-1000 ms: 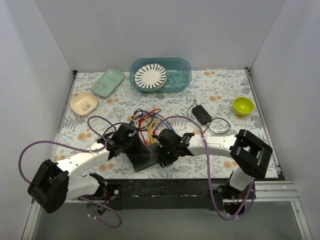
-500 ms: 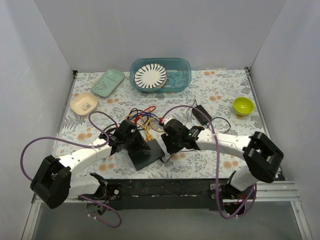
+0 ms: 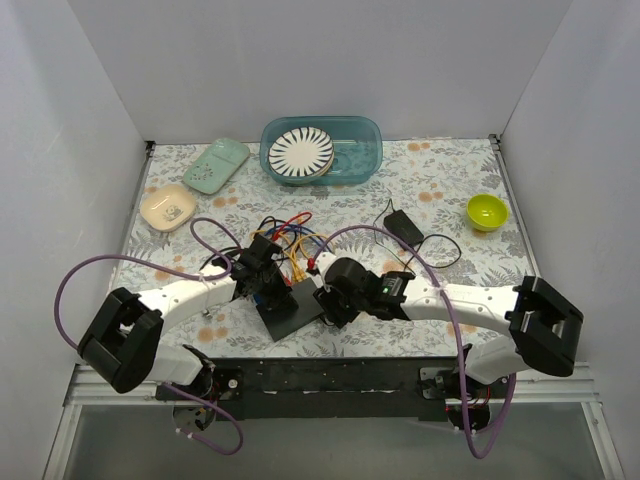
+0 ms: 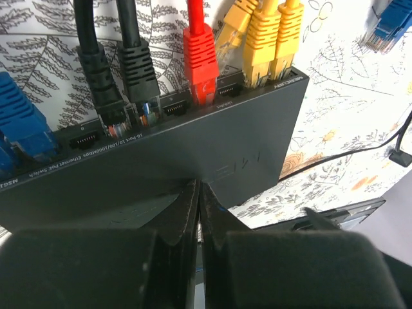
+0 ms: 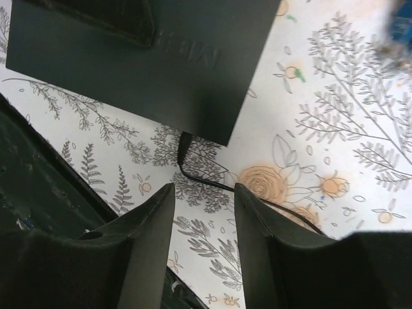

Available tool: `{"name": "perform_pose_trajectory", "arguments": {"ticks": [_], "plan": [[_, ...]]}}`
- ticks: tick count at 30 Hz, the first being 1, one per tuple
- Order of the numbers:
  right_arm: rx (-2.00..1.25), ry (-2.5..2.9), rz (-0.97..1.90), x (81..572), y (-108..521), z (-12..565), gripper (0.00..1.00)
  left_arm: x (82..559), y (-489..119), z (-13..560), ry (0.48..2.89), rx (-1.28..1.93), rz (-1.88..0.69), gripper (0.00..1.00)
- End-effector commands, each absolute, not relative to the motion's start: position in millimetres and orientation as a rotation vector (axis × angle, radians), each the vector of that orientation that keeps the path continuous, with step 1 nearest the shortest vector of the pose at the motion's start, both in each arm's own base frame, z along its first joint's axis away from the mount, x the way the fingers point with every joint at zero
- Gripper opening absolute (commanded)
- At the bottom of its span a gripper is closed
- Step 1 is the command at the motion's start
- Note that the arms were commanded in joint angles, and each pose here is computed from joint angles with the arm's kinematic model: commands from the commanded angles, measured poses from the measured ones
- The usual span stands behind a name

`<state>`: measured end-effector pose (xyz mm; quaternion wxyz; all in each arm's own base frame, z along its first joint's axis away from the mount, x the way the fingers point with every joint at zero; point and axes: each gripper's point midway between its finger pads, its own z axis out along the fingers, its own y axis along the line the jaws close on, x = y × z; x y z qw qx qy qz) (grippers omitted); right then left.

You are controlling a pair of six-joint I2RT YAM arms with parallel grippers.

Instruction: Pull the plug from the switch port

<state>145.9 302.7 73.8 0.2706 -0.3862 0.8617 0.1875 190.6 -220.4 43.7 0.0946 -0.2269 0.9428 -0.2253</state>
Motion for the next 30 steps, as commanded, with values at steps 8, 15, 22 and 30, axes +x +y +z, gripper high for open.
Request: {"name": "perform_pose_trajectory", "arguments": {"ticks": [8, 15, 22, 30], "plan": [[-1.086, 2.326, 0.54, 136.9, 331.9, 46.7, 0.52, 162.2, -199.7, 19.3, 2.889, -0.76, -0.54, 0.0], [-1.011, 2.31, 0.524, 146.8, 336.8, 34.1, 0.52, 156.5, -200.2, 20.5, 2.892, -0.775, -0.575, 0.0], [-0.964, 2.301, 0.482, 153.5, 338.1, 26.1, 0.38, 151.4, -200.0, 21.1, 2.895, -0.782, -0.602, 0.0], [-0.901, 2.273, 0.502, 154.1, 341.9, 23.9, 0.16, 151.2, -205.5, 27.6, 2.877, -0.764, -0.679, 0.0]]}}
